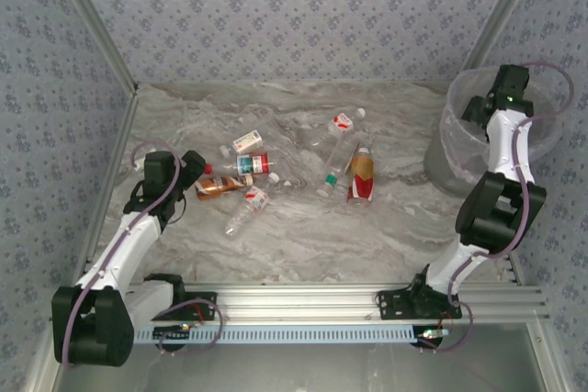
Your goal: Put the plastic bottles in the bin
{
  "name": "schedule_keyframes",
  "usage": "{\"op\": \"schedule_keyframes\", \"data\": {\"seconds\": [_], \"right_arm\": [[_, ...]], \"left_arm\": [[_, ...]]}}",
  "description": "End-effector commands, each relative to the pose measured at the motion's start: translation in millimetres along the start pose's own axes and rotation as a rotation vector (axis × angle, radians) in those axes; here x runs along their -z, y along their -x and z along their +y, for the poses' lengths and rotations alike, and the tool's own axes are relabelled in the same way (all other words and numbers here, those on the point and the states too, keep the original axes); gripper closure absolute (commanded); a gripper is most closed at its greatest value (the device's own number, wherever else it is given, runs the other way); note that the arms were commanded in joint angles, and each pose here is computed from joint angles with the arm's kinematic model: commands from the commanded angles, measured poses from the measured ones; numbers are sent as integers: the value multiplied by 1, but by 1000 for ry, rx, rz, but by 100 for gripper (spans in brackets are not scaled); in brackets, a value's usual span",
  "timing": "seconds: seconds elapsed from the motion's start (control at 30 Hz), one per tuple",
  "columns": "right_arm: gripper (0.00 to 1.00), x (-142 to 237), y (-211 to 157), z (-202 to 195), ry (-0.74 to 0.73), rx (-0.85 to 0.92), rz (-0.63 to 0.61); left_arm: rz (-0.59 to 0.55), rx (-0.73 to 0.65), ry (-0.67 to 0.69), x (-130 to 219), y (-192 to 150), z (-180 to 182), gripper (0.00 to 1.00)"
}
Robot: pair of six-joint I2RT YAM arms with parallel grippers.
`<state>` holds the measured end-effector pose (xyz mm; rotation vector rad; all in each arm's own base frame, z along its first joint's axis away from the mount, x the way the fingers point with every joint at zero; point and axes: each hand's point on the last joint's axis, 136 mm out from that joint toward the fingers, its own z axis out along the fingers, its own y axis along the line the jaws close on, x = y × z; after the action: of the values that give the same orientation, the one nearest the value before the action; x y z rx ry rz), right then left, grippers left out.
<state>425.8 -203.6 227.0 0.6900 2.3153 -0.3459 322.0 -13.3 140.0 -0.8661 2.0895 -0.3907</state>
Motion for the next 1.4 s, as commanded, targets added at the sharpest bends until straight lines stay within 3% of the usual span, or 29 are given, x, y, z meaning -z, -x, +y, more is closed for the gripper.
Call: {"op": "schedule_keyframes", "data": {"seconds": [0.0, 0.47, 0.77, 1.17, 1.37], "right_arm": [[17, 42, 20, -4, -13, -36, -104], [0, 130, 27, 31, 132, -51, -325], [0, 172, -2, 74, 360, -86, -365], [0, 197, -41, 105, 574, -56, -437], [0, 202, -59, 124, 635, -43, -394]], "left_arm": [[-13, -9, 8, 2, 4, -2, 1], [43, -93, 67, 10, -2, 6, 1], [180, -168, 70, 26, -22, -2, 1], [340, -549, 11, 62, -96, -22, 1], [373, -688, -100, 65, -134, -38, 1]]}}
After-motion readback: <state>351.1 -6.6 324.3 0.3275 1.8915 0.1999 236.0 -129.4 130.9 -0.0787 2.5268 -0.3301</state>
